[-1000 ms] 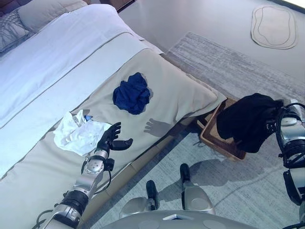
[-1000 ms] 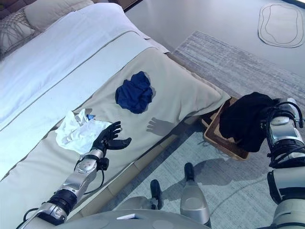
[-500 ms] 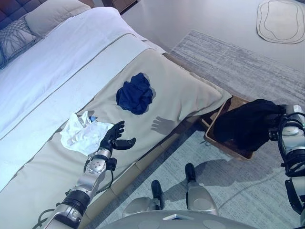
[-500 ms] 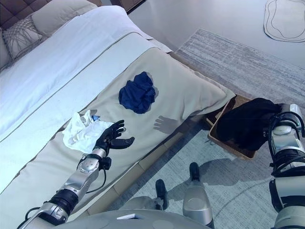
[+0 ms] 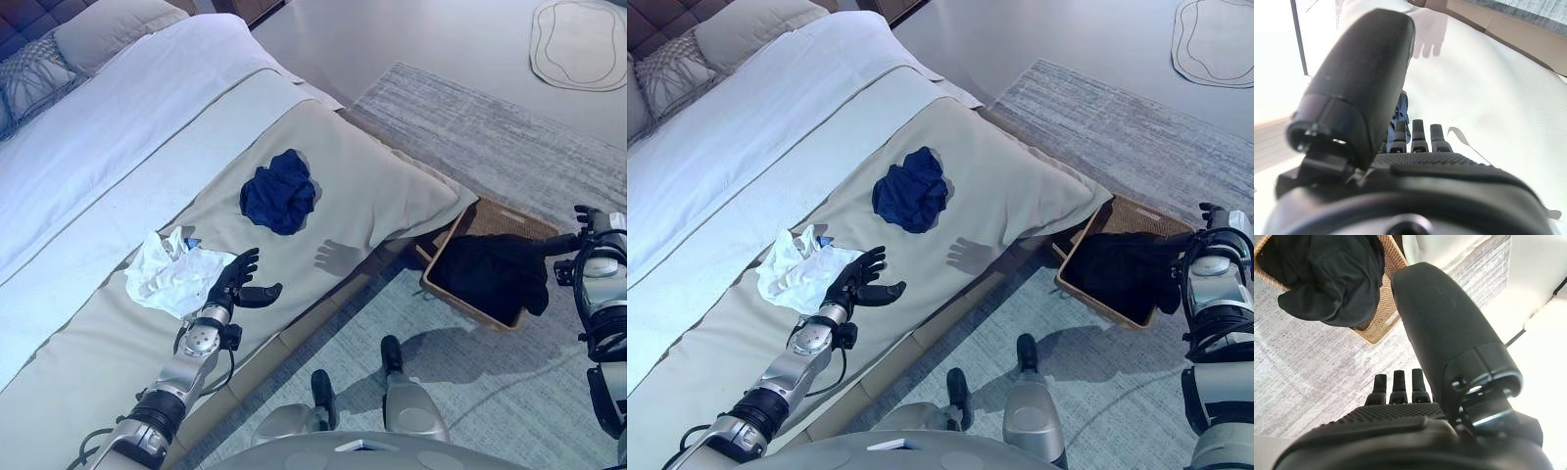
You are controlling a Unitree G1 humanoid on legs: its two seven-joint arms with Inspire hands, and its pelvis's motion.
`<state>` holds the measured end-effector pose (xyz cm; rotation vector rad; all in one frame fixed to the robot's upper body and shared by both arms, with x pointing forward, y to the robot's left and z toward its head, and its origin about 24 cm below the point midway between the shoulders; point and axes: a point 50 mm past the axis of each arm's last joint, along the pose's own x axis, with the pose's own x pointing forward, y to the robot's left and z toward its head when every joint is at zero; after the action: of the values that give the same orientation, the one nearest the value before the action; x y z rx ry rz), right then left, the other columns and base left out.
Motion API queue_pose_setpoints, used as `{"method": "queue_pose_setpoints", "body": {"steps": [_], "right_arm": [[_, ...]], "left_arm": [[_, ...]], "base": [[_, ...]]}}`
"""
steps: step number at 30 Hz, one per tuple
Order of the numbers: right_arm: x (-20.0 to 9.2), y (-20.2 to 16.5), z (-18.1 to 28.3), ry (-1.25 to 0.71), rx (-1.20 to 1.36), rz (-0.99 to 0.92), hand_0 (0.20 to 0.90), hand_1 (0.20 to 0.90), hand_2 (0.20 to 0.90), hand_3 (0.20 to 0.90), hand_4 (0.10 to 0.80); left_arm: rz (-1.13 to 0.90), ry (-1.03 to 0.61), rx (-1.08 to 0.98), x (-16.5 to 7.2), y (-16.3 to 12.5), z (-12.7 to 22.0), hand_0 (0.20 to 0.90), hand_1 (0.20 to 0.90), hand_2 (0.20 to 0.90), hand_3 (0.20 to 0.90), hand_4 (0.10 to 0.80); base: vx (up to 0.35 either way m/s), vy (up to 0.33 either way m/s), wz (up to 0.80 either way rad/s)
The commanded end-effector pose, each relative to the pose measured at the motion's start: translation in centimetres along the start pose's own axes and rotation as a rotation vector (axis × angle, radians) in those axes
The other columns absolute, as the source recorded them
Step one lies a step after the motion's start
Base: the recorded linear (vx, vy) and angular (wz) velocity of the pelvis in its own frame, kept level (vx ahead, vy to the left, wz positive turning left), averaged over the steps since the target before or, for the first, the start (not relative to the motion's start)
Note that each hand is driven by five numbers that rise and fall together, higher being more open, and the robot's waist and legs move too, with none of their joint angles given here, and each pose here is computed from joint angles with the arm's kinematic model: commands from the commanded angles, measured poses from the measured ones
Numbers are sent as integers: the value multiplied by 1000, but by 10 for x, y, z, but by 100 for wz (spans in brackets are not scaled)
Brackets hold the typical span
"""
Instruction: Pick up the clothes from the bed and place them into the basket
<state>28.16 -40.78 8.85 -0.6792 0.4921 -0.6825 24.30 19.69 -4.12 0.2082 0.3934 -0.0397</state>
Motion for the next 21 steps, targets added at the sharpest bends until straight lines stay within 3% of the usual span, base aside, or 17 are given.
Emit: {"method": "queue_pose_setpoints", "body": {"steps": [1,21], "right_arm": [[1,-18,37,-172,0,-79,900,900,900,900,800],[-19,3,92,-436,87,31,900,900,900,900,800]], "left_arm": [[29,-136,36,2,16,23,900,900,900,900,800],[87,-132,19,0,20,27,900,900,900,900,800]], "base": [[0,0,0],[-6,-7,5]]}}
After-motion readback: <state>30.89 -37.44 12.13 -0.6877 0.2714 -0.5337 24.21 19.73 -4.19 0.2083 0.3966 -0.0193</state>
